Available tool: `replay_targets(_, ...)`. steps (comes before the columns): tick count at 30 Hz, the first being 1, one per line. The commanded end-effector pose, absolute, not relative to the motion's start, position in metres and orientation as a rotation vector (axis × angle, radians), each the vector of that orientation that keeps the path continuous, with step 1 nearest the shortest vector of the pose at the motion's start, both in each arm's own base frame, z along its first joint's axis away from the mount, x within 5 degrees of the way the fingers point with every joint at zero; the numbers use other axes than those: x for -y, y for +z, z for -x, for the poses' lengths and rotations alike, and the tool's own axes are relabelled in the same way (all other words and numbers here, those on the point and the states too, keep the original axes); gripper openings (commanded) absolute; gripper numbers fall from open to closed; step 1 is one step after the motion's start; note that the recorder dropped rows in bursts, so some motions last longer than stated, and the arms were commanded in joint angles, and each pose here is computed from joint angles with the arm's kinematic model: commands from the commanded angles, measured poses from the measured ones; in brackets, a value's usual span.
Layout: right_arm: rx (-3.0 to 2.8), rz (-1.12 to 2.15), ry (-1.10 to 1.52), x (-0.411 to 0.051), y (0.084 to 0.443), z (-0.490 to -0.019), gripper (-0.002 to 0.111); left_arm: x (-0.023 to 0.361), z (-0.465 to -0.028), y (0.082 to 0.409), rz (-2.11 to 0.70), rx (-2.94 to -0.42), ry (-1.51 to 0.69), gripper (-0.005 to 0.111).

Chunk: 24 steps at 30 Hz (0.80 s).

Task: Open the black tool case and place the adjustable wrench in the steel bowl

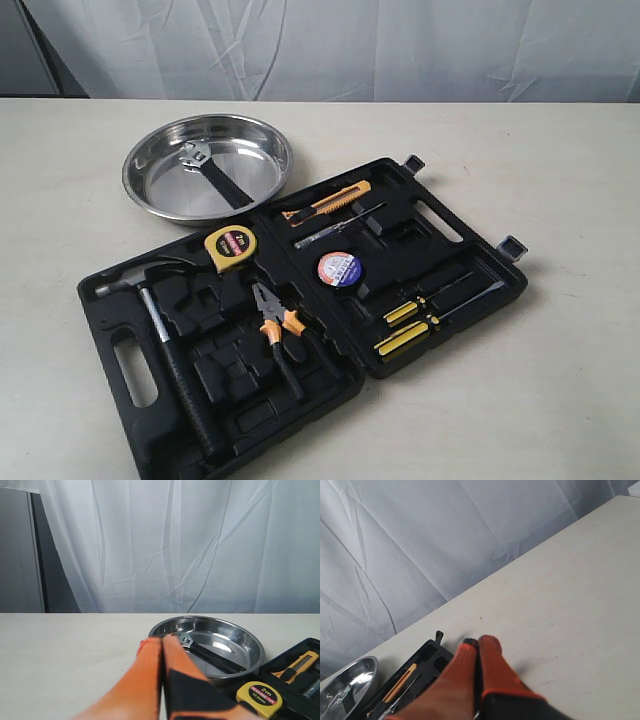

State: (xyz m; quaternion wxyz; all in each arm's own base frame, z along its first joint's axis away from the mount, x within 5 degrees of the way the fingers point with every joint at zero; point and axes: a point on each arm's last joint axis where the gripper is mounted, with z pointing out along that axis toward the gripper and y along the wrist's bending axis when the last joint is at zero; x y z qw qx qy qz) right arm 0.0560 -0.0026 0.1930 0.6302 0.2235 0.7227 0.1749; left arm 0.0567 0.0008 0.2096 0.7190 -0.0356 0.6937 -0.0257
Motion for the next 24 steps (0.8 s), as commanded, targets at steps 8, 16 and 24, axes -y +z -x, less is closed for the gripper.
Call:
replay_targets(8,-1.649,-0.514,0.394,0.0030,0.1925,-0.0555,-0.001,-0.0002,-0.0564,0.2087,0.065,-1.532,-0.060,0.000)
replay_targets(16,-1.649,-0.514,0.394,0.0030,0.1925,-0.0555,-0.001,-0.0001,-0.0564,0.2085,0.065,-1.534,-0.060,0.000)
replay_targets(24,-1.703,-0.579,0.443,0.0015,0.1866,-0.0545,-0.001,-0.0001,-0.0564,0.2085,0.065,-1.534,-0.060,0.000)
